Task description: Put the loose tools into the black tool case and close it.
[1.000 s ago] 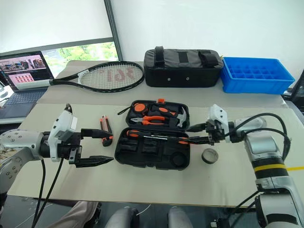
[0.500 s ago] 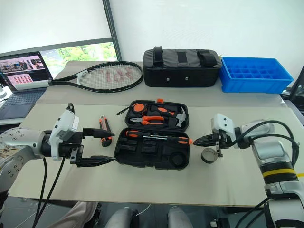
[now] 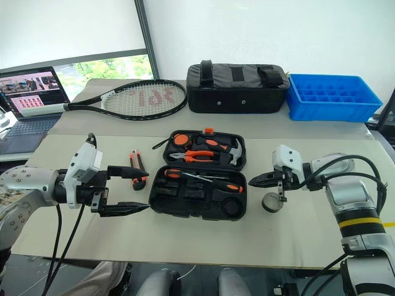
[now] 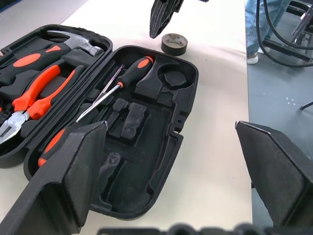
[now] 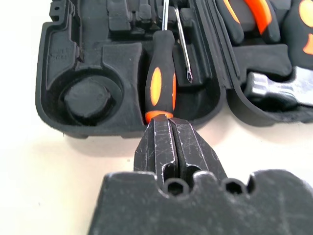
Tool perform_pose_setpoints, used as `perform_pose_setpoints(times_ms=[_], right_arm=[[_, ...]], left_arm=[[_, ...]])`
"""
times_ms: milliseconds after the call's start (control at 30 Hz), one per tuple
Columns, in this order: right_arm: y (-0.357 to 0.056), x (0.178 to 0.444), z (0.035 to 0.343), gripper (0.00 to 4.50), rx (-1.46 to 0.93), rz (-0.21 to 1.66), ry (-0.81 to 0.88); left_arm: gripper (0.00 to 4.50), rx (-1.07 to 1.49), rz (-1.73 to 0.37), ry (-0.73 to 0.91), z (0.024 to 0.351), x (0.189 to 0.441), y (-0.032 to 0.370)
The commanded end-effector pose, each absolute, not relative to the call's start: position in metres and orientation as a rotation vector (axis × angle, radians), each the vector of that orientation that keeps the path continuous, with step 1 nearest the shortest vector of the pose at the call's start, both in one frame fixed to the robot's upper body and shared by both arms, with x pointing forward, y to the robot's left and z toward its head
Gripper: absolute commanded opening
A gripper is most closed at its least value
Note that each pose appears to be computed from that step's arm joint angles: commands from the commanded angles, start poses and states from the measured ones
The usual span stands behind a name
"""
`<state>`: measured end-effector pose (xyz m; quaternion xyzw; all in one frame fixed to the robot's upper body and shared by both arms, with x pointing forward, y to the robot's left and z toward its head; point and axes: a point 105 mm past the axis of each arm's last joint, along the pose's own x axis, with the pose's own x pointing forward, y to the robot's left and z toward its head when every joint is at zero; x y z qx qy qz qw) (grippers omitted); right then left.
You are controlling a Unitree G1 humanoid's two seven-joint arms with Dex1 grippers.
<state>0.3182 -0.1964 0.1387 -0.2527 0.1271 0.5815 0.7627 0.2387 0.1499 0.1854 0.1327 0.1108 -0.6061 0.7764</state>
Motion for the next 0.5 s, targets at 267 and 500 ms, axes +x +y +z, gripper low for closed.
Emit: perform_pose_setpoints(times_ms=[267,500], right_arm=[[-0.113,0.337,0.149,0.02,-0.447,1.231,0.021],[-0.108,0.361,0.133,0.02,-0.5,1.15,0.07]], left_arm=[[4.5,0.307,-1.317,0.219,0.188,0.237,0.149],[4.5,0.309,-1.307,0.22,0.188,0.235,0.15]])
